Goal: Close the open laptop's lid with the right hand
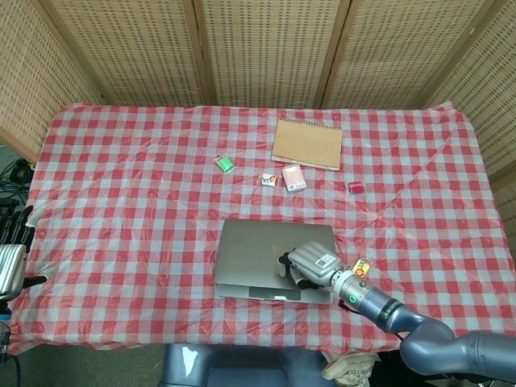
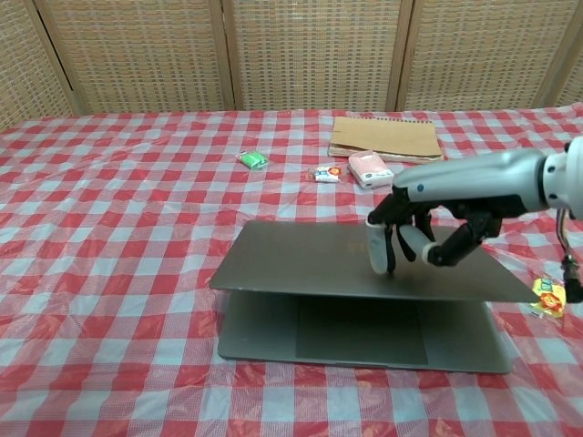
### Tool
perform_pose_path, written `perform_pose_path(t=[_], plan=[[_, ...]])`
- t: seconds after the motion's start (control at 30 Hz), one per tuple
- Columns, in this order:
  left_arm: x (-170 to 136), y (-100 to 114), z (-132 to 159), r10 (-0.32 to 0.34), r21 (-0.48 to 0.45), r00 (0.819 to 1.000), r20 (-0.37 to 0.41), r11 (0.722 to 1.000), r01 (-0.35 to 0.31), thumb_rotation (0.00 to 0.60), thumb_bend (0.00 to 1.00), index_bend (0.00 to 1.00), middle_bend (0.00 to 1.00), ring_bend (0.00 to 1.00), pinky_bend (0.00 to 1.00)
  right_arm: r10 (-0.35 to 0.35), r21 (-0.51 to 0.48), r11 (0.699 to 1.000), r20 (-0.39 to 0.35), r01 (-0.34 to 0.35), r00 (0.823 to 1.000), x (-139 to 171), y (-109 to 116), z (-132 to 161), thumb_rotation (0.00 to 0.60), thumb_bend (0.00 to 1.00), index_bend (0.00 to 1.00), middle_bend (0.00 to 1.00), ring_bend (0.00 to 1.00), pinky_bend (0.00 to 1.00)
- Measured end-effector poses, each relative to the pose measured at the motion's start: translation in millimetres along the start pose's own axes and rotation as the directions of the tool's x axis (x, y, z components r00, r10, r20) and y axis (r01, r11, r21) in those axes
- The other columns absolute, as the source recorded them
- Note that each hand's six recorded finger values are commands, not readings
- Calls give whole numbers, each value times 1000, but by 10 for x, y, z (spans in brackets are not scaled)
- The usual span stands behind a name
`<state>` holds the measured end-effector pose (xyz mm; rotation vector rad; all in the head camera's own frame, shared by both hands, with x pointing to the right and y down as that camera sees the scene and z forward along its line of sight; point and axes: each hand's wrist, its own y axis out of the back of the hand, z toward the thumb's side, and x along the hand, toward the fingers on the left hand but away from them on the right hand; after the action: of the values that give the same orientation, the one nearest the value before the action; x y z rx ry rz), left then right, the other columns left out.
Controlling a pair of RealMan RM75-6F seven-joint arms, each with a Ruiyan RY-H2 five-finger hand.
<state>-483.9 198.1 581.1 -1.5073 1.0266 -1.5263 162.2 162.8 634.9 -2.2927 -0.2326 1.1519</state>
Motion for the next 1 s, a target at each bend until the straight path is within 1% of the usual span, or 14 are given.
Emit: perform_pose_path(t=[0.2, 0.4, 0.47, 0.57, 0.63, 0.67, 0.7, 0.73, 0.77, 0.8, 0.83, 0.9, 0.97, 1.0], plan=[[8, -8, -14, -5, -1, 1000, -4, 1000, 5, 600, 0, 0, 0, 0, 0, 15, 131, 991, -31, -11, 999, -48, -284, -102, 600, 1000, 460, 506, 448, 489], [10, -30, -12, -13, 2, 1000, -5, 1000, 13, 600, 0, 0, 0, 0, 0, 22, 233, 973, -85, -2, 996, -35, -469, -161, 600, 1000, 461, 505, 447, 489], [4, -24, -10, -12, 0, 1000, -4, 1000, 12, 600, 0, 0, 0, 0, 0, 7, 247, 969, -97, 17, 995, -21, -465, -189, 600, 1000, 460, 505, 447, 489], [-3, -4, -11, -6, -3, 1000, -3, 1000, 6, 600, 0, 0, 0, 0, 0, -50, 250, 965, -122, 80, 991, 6, -371, -162, 600, 1000, 432, 496, 446, 469], [-8, 7, -14, -3, -7, 1000, -3, 1000, 3, 600, 0, 0, 0, 0, 0, -106, 247, 959, -146, 140, 984, 43, -263, -118, 600, 991, 353, 448, 417, 400], [-11, 14, -16, -2, -10, 1000, -3, 1000, 2, 600, 0, 0, 0, 0, 0, -134, 245, 954, -156, 170, 979, 65, -206, -99, 600, 942, 318, 421, 394, 363], [-13, 19, -17, -1, -12, 1000, -2, 1000, 1, 600, 0, 0, 0, 0, 0, -174, 244, 946, -171, 213, 970, 101, -119, -74, 600, 794, 266, 371, 340, 290], [-16, 23, -18, -1, -14, 1000, -1, 1000, 1, 600, 0, 0, 0, 0, 0, -208, 244, 937, -182, 249, 961, 137, -43, -60, 600, 578, 215, 308, 265, 201], [-21, 30, -18, 0, -18, 1000, 0, 1000, 0, 600, 0, 0, 0, 0, 0, -244, 246, 926, -191, 287, 951, 181, 42, -53, 600, 415, 184, 259, 207, 136], [-24, 37, -16, 0, -20, 1000, 2, 1000, 0, 600, 0, 0, 0, 0, 0, -296, 251, 906, -199, 341, 934, 254, 169, -55, 600, 217, 142, 183, 117, 59], [-29, 45, -11, 1, -23, 1000, 5, 1000, -1, 600, 0, 0, 0, 0, 0, -337, 257, 888, -202, 382, 920, 318, 268, -66, 600, 90, 106, 113, 51, 14], [-47, 55, 12, 2, -31, 1000, 14, 1000, -1, 600, 0, 0, 0, 0, 0, -434, 278, 838, -185, 470, 882, 517, 490, -135, 600, 4, 56, 35, 2, 0], [-81, 65, 49, 1, -41, 1000, 31, 999, 0, 600, 0, 0, 0, 0, 0, -514, 283, 801, -130, 528, 848, 747, 619, -251, 600, 0, 16, 4, 0, 0], [-96, 70, 61, 2, -44, 999, 37, 999, 0, 600, 0, 0, 0, 0, 0, -558, 283, 782, -78, 555, 826, 913, 669, -342, 600, 0, 4, 0, 0, 0]])
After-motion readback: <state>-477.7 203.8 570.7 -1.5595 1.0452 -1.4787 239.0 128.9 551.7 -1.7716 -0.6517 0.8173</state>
